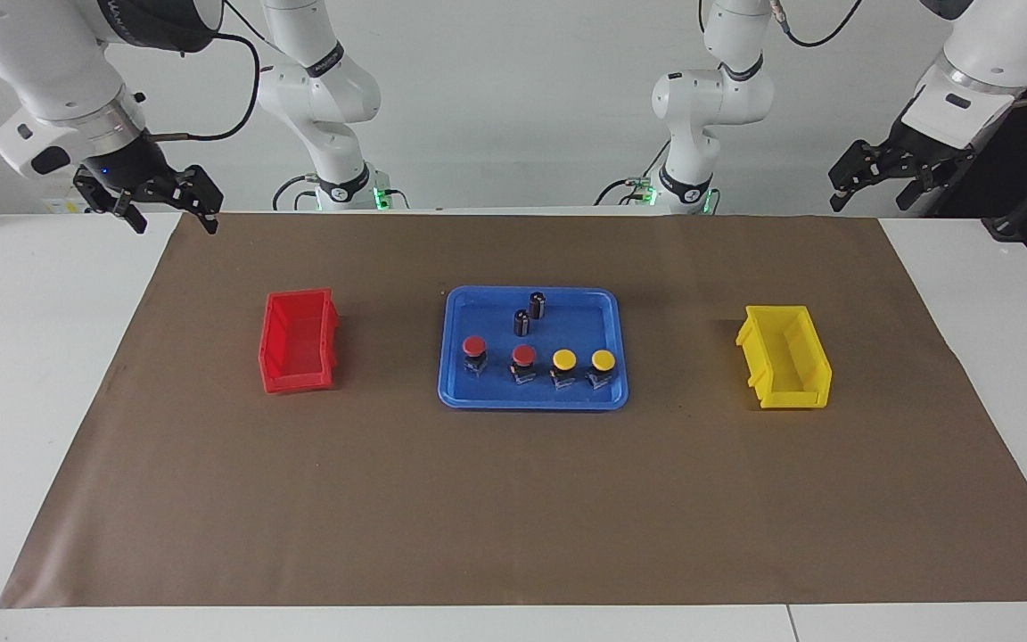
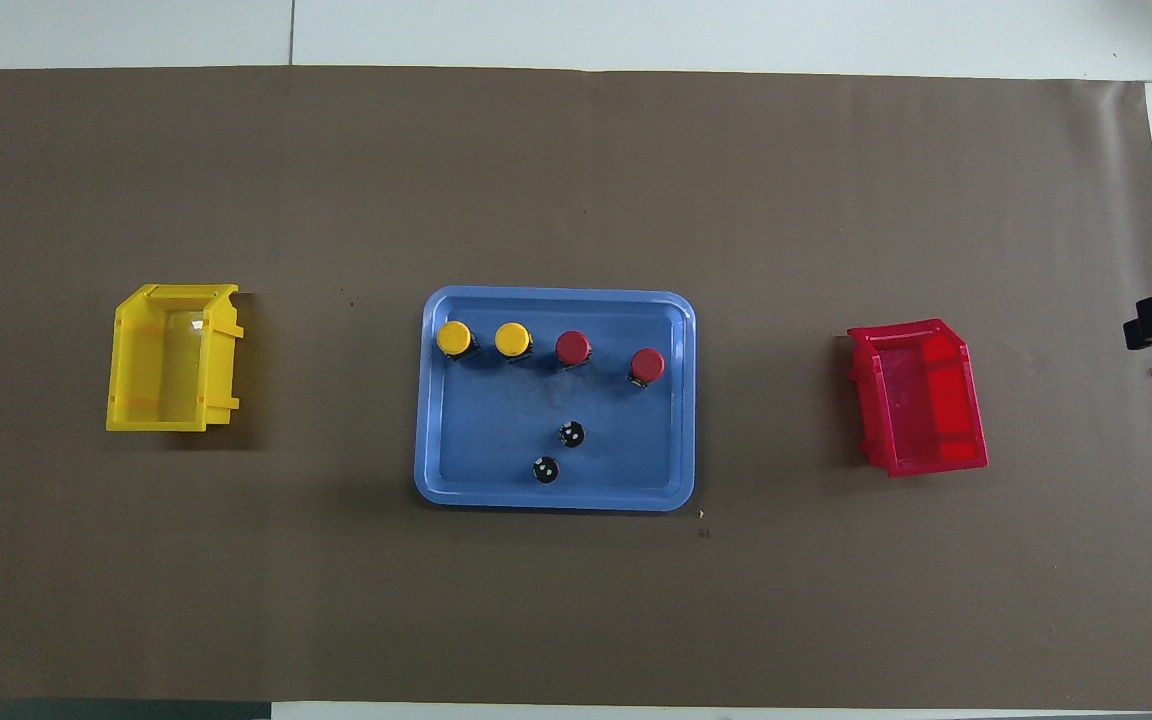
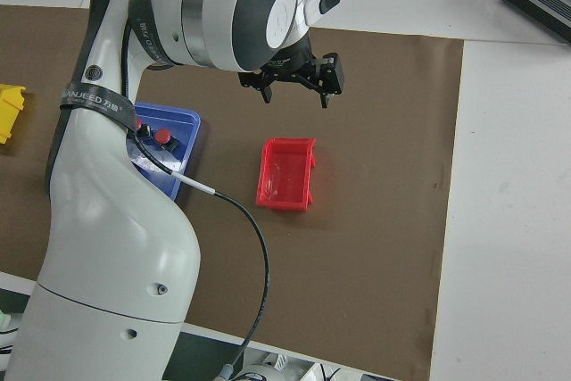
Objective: Sort red and yellow buttons by color
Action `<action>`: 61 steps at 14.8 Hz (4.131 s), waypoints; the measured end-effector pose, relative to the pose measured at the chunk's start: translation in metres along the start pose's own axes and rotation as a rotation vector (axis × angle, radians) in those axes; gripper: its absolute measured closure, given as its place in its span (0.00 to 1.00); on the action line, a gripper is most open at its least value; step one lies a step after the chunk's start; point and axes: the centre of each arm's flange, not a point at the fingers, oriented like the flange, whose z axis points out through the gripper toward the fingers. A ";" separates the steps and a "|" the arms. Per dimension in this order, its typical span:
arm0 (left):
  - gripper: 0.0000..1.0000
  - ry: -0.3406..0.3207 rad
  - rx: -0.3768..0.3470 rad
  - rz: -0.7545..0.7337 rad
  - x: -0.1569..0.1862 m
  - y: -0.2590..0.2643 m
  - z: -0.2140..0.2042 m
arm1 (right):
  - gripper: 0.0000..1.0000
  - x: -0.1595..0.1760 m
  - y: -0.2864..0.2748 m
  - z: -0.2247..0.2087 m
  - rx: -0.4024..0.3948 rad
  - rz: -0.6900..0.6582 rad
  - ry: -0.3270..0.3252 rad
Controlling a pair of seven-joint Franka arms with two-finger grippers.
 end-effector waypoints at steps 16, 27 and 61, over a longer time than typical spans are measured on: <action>0.00 0.000 0.000 0.000 0.000 0.000 0.000 | 0.00 0.003 -0.036 -0.013 -0.010 -0.062 0.028; 0.00 -0.013 -0.001 -0.042 -0.002 -0.022 0.004 | 0.00 0.072 -0.303 0.052 0.071 0.058 0.114; 0.06 0.120 -0.049 -0.161 0.031 0.121 0.114 | 0.59 0.037 -0.380 0.267 0.039 -0.020 0.074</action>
